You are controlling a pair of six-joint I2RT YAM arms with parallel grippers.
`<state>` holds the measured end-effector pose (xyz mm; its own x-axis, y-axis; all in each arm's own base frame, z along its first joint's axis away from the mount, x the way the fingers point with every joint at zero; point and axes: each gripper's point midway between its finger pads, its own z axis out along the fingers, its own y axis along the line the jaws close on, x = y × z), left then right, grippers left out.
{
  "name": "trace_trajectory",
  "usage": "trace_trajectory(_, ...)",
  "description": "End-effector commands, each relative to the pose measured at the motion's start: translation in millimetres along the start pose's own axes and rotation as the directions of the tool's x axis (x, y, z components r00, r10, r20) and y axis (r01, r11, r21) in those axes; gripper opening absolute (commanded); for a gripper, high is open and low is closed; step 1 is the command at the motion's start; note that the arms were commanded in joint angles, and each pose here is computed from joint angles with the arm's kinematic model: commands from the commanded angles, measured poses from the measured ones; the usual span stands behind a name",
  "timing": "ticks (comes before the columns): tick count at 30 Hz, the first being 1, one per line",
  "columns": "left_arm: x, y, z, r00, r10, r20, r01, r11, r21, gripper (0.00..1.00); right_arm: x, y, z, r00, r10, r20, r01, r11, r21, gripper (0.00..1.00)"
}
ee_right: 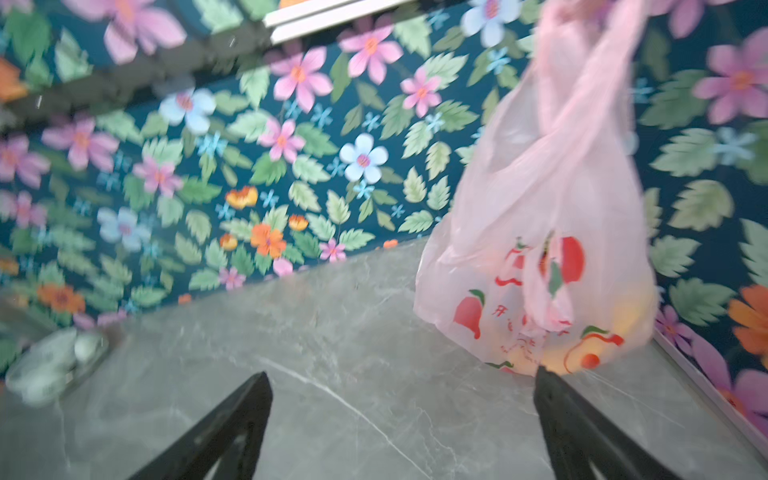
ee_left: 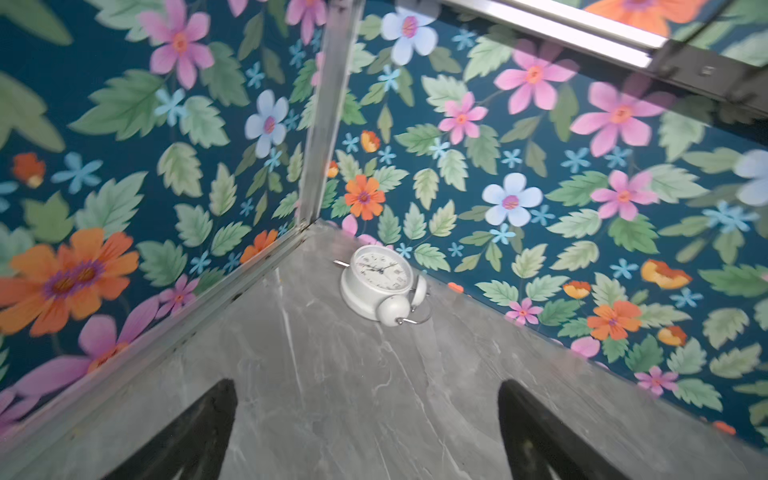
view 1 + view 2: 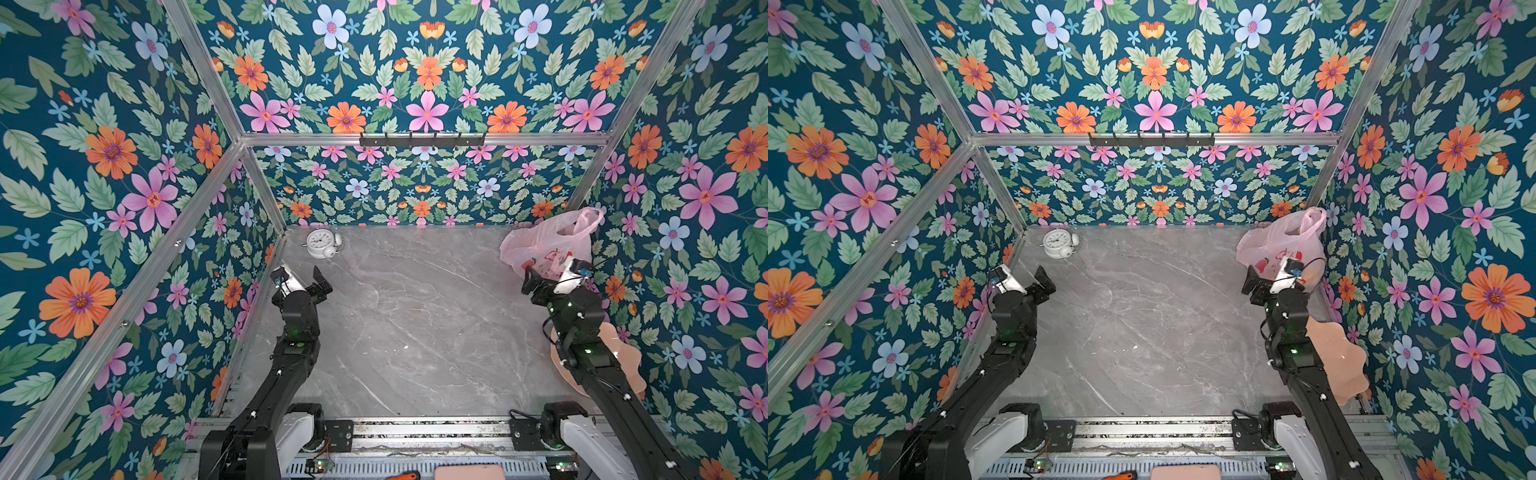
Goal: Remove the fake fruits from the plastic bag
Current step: 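Reach the right gripper to the pink bag handles and grasp them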
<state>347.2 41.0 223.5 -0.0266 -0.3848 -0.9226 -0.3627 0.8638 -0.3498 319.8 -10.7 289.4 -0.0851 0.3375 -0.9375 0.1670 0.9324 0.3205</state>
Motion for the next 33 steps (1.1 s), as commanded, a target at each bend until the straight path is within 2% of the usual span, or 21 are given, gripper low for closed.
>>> trace_trajectory(1, 38, 35, -9, 0.986, -0.063, -0.153, 0.036, 0.984, -0.173, 1.0, 13, -34, -15, 0.987, 0.123, -0.108, -0.099, 0.974, 0.204, 0.99)
trace_trajectory(4, 51, 11, -9, 0.976, -0.04, -0.215, 0.036, 0.999, -0.022, 1.0, 3, -24, -10, 0.99, 0.089, -0.106, -0.072, 0.986, 0.152, 0.99)
trace_trajectory(6, 66, -6, -11, 0.962, -0.007, -0.273, 0.033, 0.995, 0.092, 1.0, -2, -26, -5, 0.993, 0.086, -0.079, -0.072, 0.983, 0.168, 0.99)
trace_trajectory(8, 82, -14, -13, 0.947, 0.023, -0.322, 0.027, 0.989, 0.148, 1.0, -7, -32, 2, 0.996, 0.071, -0.049, -0.06, 0.977, 0.204, 0.99)
trace_trajectory(12, 102, -18, -15, 0.943, 0.038, -0.331, 0.032, 0.978, 0.205, 1.0, -18, -48, 26, 1.0, 0.012, 0.026, -0.019, 0.957, 0.288, 0.99)
trace_trajectory(20, 95, -35, -24, 0.959, 0.063, -0.278, 0.022, 0.956, 0.293, 1.0, -41, -59, 74, 0.982, -0.098, 0.16, 0.042, 0.946, 0.321, 0.95)
trace_trajectory(29, 96, -36, -25, 0.965, 0.073, -0.251, 0.006, 0.953, 0.303, 1.0, -53, -57, 112, 0.954, -0.183, 0.238, 0.103, 0.944, 0.313, 0.92)
trace_trajectory(33, 97, -36, -26, 0.966, 0.08, -0.245, 0.0, 0.951, 0.309, 1.0, -54, -73, 126, 0.946, -0.215, 0.244, 0.108, 0.915, 0.389, 0.92)
